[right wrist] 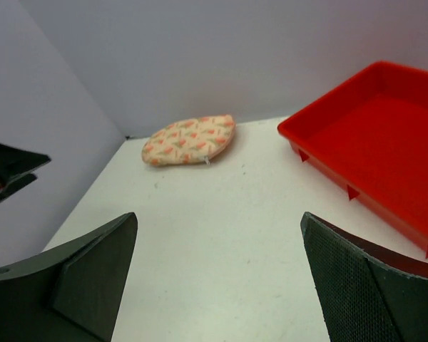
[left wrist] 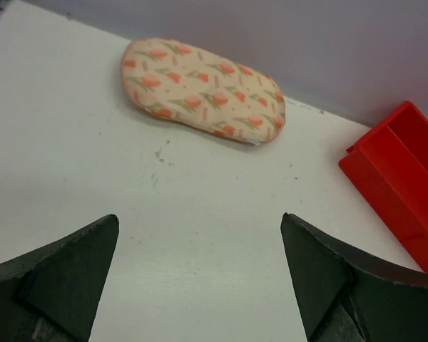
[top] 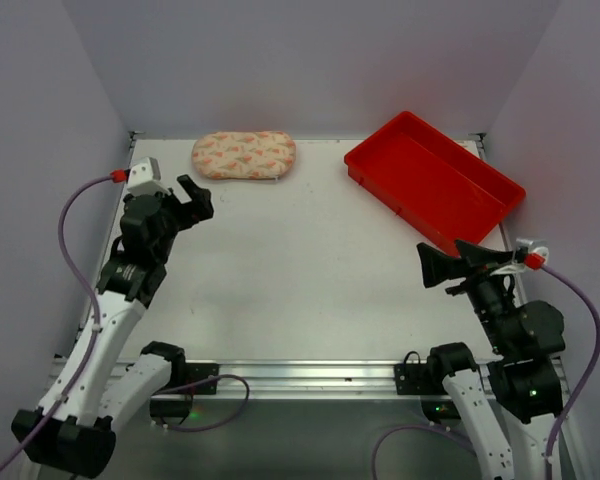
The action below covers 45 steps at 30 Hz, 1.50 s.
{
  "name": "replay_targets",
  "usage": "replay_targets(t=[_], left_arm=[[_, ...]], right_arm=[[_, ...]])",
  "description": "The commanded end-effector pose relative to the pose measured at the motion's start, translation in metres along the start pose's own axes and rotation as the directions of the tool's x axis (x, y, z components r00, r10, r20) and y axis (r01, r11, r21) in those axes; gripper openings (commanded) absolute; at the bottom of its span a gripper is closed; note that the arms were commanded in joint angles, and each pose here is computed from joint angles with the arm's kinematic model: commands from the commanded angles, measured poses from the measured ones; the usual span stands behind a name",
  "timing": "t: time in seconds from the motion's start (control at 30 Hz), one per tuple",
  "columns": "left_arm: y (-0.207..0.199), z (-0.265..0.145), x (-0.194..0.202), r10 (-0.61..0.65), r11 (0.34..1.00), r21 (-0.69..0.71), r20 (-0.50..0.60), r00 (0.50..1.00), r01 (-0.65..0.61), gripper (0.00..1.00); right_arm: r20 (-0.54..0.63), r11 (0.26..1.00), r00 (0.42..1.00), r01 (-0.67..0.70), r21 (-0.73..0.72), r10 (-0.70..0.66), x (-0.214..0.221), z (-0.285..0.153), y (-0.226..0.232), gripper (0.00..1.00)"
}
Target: Unzip the laundry bag and remove the bra
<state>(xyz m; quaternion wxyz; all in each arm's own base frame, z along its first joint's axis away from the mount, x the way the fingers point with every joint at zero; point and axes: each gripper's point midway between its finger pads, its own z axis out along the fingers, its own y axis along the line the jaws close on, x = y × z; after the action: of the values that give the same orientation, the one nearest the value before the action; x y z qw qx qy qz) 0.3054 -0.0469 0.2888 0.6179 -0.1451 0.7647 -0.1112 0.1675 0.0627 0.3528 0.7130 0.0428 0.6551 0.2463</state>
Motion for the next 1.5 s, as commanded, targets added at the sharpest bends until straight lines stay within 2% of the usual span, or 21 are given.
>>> replay_targets(t=[0.0,0.07,0.1,0.13,0.2,0.33,0.37,0.43,0.47,0.53,0.8,0.9,1.0,1.03,1.1,1.13,1.2,1.3,1.33,1.37,1.47], left_arm=[[-0.027,0.047,0.022,-0.161,0.984,0.065,-0.055,0.985,0.164,1.00],[-0.043,0.070,0.013,-0.266,0.956,0.119,-0.025,0.964,0.267,1.00],[-0.046,0.092,0.031,-0.284,0.950,0.115,-0.071,0.956,0.291,1.00],[-0.054,0.106,0.023,-0.360,0.920,0.148,-0.046,0.932,0.363,1.00],[-0.057,0.141,0.043,-0.411,0.896,0.141,-0.093,0.907,0.421,1.00],[-0.070,0.197,0.061,-0.566,0.799,0.164,-0.117,0.816,0.578,1.00],[-0.066,0.217,0.081,-0.583,0.791,0.128,-0.138,0.801,0.598,1.00],[-0.067,0.235,0.080,-0.634,0.753,0.138,-0.110,0.765,0.644,1.00],[-0.056,0.248,0.102,-0.647,0.749,0.093,-0.108,0.755,0.656,1.00],[-0.055,0.259,0.101,-0.678,0.723,0.118,-0.068,0.732,0.681,1.00],[-0.031,0.323,0.149,-0.700,0.714,0.010,-0.004,0.714,0.700,0.99],[-0.031,0.341,0.160,-0.705,0.709,0.008,0.000,0.709,0.705,0.87],[-0.033,0.352,0.169,-0.704,0.710,0.015,-0.008,0.710,0.704,0.61],[-0.035,0.353,0.171,-0.703,0.710,0.024,-0.015,0.711,0.703,0.46],[-0.037,0.353,0.179,-0.692,0.720,0.031,-0.046,0.721,0.693,0.29],[-0.037,0.352,0.179,-0.675,0.735,0.038,-0.058,0.736,0.677,0.13],[-0.042,0.343,0.182,-0.644,0.757,0.057,-0.098,0.758,0.651,0.00],[-0.054,0.317,0.184,-0.580,0.792,0.102,-0.185,0.793,0.602,0.00],[-0.054,0.301,0.200,-0.553,0.803,0.100,-0.243,0.797,0.587,0.00],[-0.069,0.284,0.192,-0.530,0.794,0.157,-0.293,0.796,0.587,0.00],[-0.094,0.233,0.215,-0.461,0.772,0.214,-0.458,0.760,0.598,0.00]], right_arm=[[-0.117,0.993,0.988,-0.105,-0.059,0.098,0.025,0.012,0.012,0.99],[-0.145,0.988,0.982,-0.133,-0.073,0.122,0.035,0.019,0.013,0.99],[-0.165,0.985,0.979,-0.141,-0.099,0.124,0.040,0.020,0.017,0.99],[-0.171,0.983,0.978,-0.143,-0.113,0.122,0.043,0.022,0.018,0.99],[-0.195,0.980,0.973,-0.150,-0.131,0.123,0.049,0.026,0.021,0.99],[-0.224,0.974,0.966,-0.165,-0.158,0.128,0.059,0.032,0.023,0.99],[-0.230,0.973,0.965,-0.166,-0.163,0.126,0.060,0.033,0.024,0.99],[-0.247,0.970,0.962,-0.164,-0.177,0.118,0.065,0.035,0.025,0.99],[-0.253,0.968,0.961,-0.163,-0.190,0.112,0.066,0.035,0.027,0.99],[-0.259,0.965,0.961,-0.153,-0.213,0.096,0.067,0.035,0.030,0.99],[-0.261,0.969,0.962,-0.130,-0.209,0.073,0.069,0.035,0.027,0.99],[-0.264,0.968,0.962,-0.130,-0.214,0.071,0.070,0.035,0.027,0.99],[-0.276,0.965,0.958,-0.139,-0.221,0.075,0.073,0.035,0.029,0.99],[-0.287,0.966,0.955,-0.143,-0.216,0.077,0.075,0.035,0.028,0.99],[-0.304,0.965,0.949,-0.148,-0.214,0.078,0.078,0.036,0.028,0.99],[-0.311,0.963,0.947,-0.152,-0.221,0.077,0.078,0.035,0.030,0.99],[-0.317,0.960,0.946,-0.153,-0.235,0.073,0.079,0.034,0.032,0.99],[-0.320,0.950,0.945,-0.154,-0.272,0.062,0.078,0.032,0.038,0.99],[-0.318,0.948,0.946,-0.152,-0.281,0.057,0.079,0.031,0.039,0.99],[-0.309,0.945,0.950,-0.146,-0.293,0.051,0.078,0.031,0.040,0.99],[-0.324,0.945,0.944,-0.164,-0.283,0.066,0.090,0.038,0.035,0.99]])
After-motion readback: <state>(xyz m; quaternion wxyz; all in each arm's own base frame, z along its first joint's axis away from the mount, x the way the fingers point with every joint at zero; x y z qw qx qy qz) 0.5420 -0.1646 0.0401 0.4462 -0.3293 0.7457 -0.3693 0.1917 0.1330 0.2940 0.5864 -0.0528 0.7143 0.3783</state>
